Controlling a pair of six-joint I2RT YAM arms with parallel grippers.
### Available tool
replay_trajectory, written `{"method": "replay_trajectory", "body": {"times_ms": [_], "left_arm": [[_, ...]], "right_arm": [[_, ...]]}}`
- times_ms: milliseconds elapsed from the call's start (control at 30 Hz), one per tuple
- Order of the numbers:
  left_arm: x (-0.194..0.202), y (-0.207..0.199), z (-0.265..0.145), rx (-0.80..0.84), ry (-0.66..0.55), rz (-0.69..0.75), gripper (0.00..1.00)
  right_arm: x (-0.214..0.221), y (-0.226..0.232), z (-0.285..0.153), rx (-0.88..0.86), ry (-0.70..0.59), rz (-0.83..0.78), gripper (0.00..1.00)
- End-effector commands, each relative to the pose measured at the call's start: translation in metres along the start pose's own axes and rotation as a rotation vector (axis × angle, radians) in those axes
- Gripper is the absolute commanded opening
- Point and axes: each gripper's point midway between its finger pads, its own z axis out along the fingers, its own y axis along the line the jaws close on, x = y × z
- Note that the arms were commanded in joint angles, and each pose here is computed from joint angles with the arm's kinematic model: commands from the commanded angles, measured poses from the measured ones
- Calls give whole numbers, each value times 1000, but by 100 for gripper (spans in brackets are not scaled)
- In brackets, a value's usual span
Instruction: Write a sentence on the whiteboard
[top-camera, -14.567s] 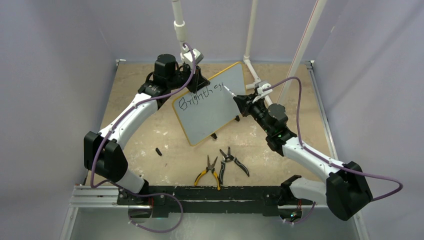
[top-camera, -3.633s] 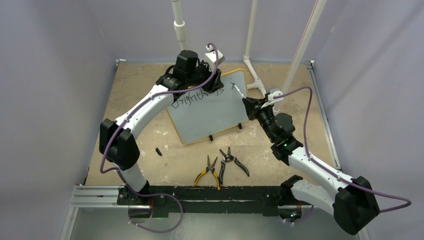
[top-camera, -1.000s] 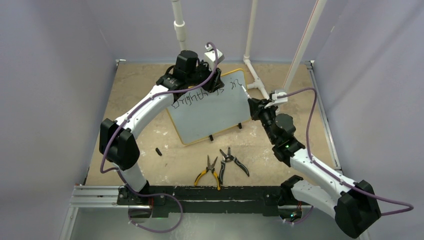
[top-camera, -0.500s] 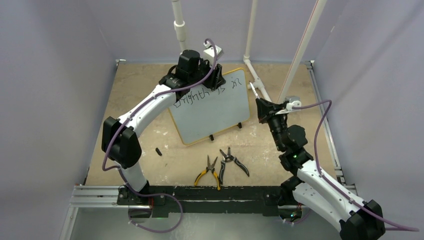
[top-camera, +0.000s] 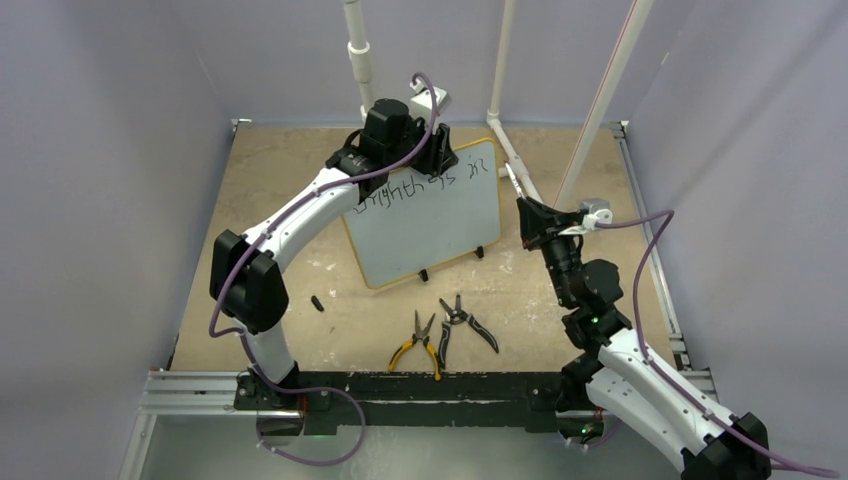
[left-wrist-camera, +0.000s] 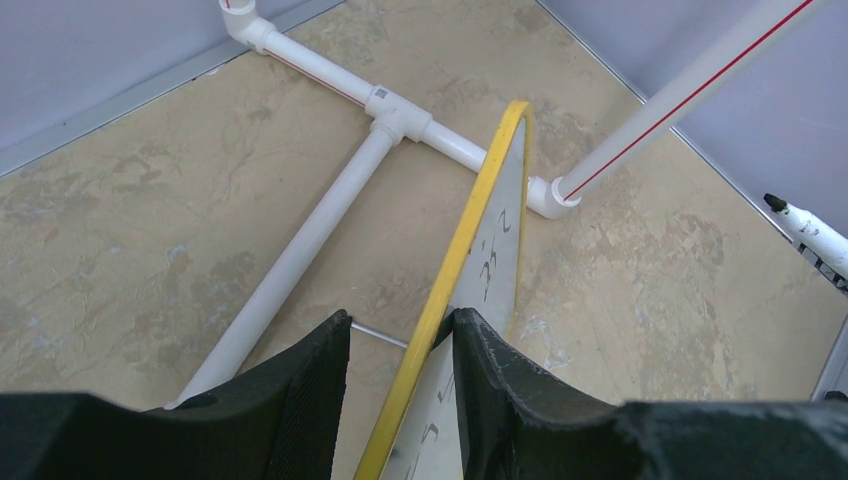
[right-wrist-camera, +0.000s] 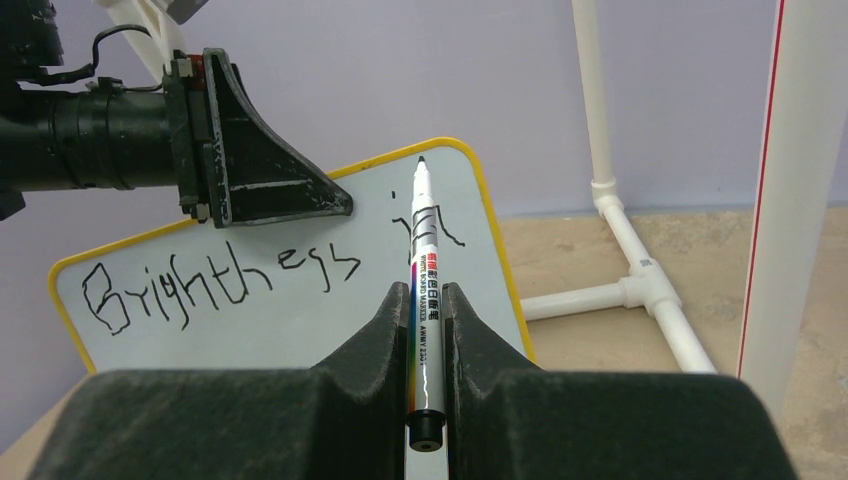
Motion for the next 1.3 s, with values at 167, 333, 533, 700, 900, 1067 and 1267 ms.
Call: {"method": "replay_trajectory", "body": {"times_ms": [167, 333, 533, 700, 900, 1067, 1267], "left_arm": [[-3, 5, 17, -52, -61, -84, 0], [-3, 3, 21, -51, -84, -102, 0], [-7, 1, 22, -42, -97, -98, 0], [-11, 2, 11, -54, -94, -48, 21], [-20, 2, -8, -62, -101, -5, 47], [-30, 13, -29, -98, -126, -1, 63], [-50, 22, -63, -94, -179, -10, 78]], "right_arm": [[-13, 0, -3, 4, -52, 12, 0], [-14, 1, -3, -1, -58, 15, 0], [-14, 2, -3, -5, -54, 14, 0], [-15, 2, -3, -5, -57, 15, 0], [-15, 2, -3, -9, -56, 13, 0], [-17, 4, -3, -14, -60, 13, 0], [-18, 5, -3, -22, -61, 10, 0]]}}
